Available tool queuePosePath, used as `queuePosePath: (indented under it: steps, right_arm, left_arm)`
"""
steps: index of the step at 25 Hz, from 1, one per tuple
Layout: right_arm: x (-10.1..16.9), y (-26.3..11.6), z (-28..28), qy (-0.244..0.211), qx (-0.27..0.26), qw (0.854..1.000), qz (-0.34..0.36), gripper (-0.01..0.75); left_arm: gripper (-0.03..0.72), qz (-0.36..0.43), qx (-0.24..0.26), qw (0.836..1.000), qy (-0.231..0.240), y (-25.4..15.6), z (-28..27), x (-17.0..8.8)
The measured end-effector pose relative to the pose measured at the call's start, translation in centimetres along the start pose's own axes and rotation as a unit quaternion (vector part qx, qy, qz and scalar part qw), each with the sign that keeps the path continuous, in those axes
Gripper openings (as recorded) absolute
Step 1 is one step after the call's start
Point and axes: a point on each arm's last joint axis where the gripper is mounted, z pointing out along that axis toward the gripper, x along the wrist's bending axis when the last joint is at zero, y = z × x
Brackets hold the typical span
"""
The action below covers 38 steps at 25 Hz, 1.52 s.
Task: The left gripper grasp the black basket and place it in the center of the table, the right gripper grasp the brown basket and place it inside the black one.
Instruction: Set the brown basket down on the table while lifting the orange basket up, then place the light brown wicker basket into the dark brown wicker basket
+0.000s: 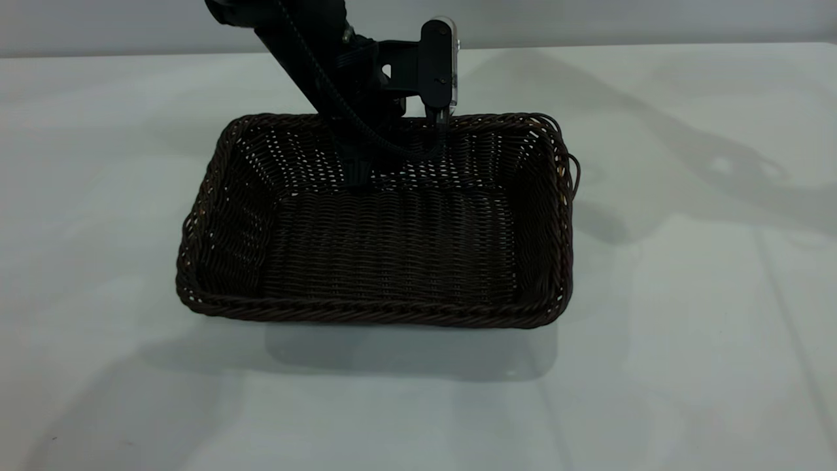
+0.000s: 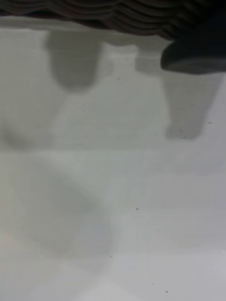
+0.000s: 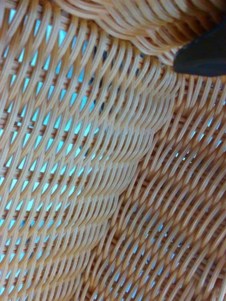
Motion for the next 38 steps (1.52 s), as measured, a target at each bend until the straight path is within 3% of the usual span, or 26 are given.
queuePosePath:
  steps: [6,10,18,21,25,28,31,34,38]
  right_arm:
    - [0.0,0.0,0.0,-0.001,0.002,1.000,0.001,0.119]
    - [-0.2,0.1,-0.3,-0.001,0.000,1.000,0.003,0.119]
    - [-0.6,0.5,-0.7,-0.013,-0.022,1.000,0.016,0.119]
    - [-0.7,0.3,-0.4,-0.023,-0.014,1.000,0.017,0.119]
    - [-0.2,-1.0,1.7,-0.071,0.040,0.997,-0.002,0.120]
    - [1.0,-3.5,5.1,-0.123,0.117,0.984,-0.059,0.120]
    - [2.5,-6.5,8.7,-0.166,0.187,0.960,-0.126,0.120]
    - [3.3,-8.8,11.7,-0.203,0.217,0.940,-0.166,0.120]
    - [2.2,-9.9,14.0,-0.235,0.237,0.926,-0.175,0.120]
  left_arm:
    - [0.429,-0.031,-0.017,0.999,0.015,0.5,-0.6,0.5]
    - [0.523,-0.039,-0.027,0.999,0.010,1.4,-3.1,1.4]
    - [0.496,-0.047,-0.045,0.997,-0.039,3.5,-14.9,3.3]
    - [0.473,-0.047,-0.054,0.997,-0.023,3.6,-21.0,4.0]
    - [0.449,-0.049,-0.067,0.995,0.048,3.0,-30.1,4.4]
    - [0.439,-0.058,-0.085,0.988,0.118,2.3,-36.2,4.2]
    - [0.435,-0.075,-0.108,0.976,0.172,1.9,-41.1,3.3]
    - [0.435,-0.092,-0.126,0.967,0.199,1.7,-44.1,2.2]
    - [0.435,-0.110,-0.132,0.966,0.195,1.5,-45.5,1.3]
